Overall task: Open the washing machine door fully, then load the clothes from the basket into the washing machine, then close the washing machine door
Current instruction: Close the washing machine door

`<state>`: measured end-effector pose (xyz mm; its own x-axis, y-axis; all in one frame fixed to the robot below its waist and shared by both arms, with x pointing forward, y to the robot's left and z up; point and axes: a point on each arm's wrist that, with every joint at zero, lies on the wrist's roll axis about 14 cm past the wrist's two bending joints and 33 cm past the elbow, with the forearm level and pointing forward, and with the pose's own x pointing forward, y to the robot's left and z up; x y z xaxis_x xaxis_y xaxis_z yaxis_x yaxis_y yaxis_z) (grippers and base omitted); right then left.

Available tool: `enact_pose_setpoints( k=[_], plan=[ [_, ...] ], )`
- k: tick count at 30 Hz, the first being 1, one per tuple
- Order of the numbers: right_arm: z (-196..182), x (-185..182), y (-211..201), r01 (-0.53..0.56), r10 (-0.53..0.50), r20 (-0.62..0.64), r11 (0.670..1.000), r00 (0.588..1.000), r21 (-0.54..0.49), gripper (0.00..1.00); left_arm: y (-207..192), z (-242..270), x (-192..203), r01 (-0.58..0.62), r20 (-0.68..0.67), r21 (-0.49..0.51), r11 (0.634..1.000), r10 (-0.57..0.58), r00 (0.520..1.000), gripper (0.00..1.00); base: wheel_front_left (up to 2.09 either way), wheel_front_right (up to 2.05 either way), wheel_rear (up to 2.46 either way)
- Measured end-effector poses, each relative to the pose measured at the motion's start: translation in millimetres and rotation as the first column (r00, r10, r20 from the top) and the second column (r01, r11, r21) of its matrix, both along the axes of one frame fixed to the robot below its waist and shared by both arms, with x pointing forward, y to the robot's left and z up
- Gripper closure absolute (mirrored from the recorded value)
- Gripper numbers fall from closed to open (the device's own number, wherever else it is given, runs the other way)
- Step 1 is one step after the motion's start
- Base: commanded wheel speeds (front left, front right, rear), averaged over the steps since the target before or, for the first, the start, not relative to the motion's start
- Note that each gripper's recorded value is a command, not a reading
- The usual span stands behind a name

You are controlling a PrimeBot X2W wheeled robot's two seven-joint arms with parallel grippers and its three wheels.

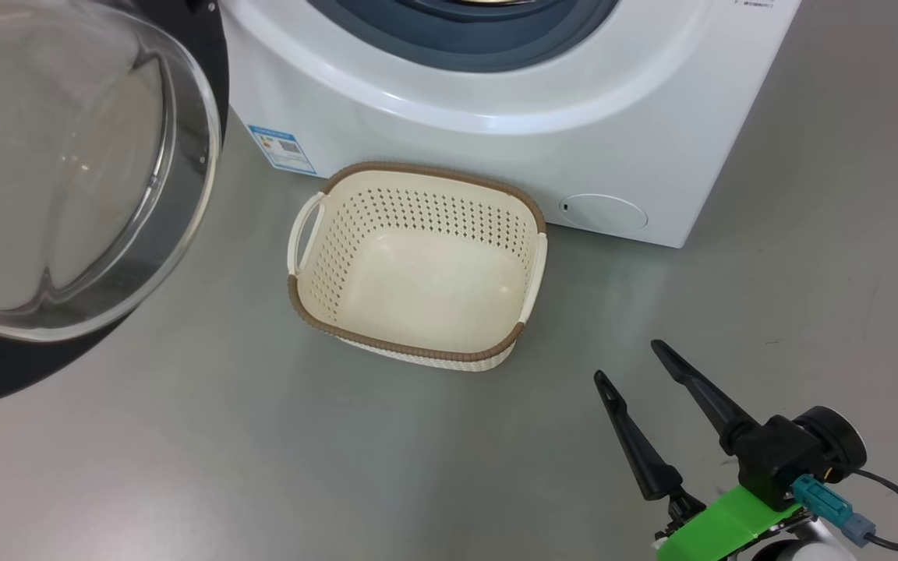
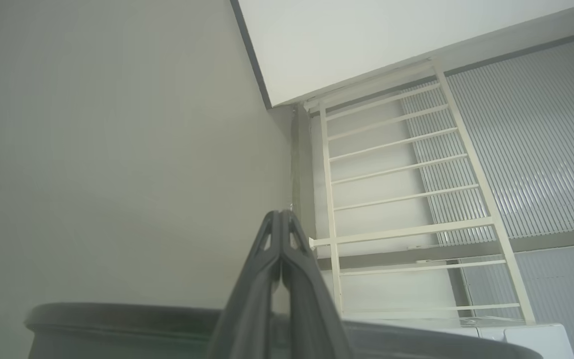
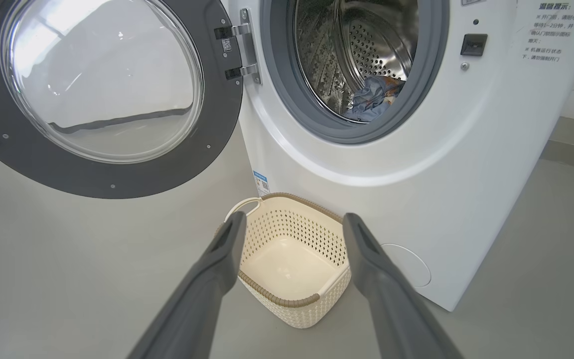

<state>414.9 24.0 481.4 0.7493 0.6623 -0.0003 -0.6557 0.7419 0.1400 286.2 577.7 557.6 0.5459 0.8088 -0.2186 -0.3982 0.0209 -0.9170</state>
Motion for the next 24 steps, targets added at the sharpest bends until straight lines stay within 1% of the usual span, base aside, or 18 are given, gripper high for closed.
enact_pose_setpoints(
  k=[2,9,18,24],
  plan=[
    [1,0,0,0.001,-0.001,0.001,1.000,1.000,0.000,0.00,-3,-4,4,0.025,0.010,-0.024,0.999,-0.025,1.000,1.00,0.00,0.00,0.00],
    [2,-1,1,-0.001,0.001,0.005,1.000,1.000,0.001,0.00,-14,-11,12,0.115,0.025,-0.063,0.991,-0.114,0.993,1.00,0.00,0.00,0.00],
    [6,-4,4,-0.011,0.011,0.013,1.000,1.000,0.002,0.00,-21,-8,18,0.194,0.039,-0.068,0.979,-0.192,0.981,1.00,0.00,0.00,0.00],
    [8,-6,6,-0.015,0.015,0.018,1.000,1.000,0.001,0.00,-29,-5,23,0.269,0.032,-0.065,0.961,-0.267,0.963,1.00,0.00,0.00,0.00]
  ],
)
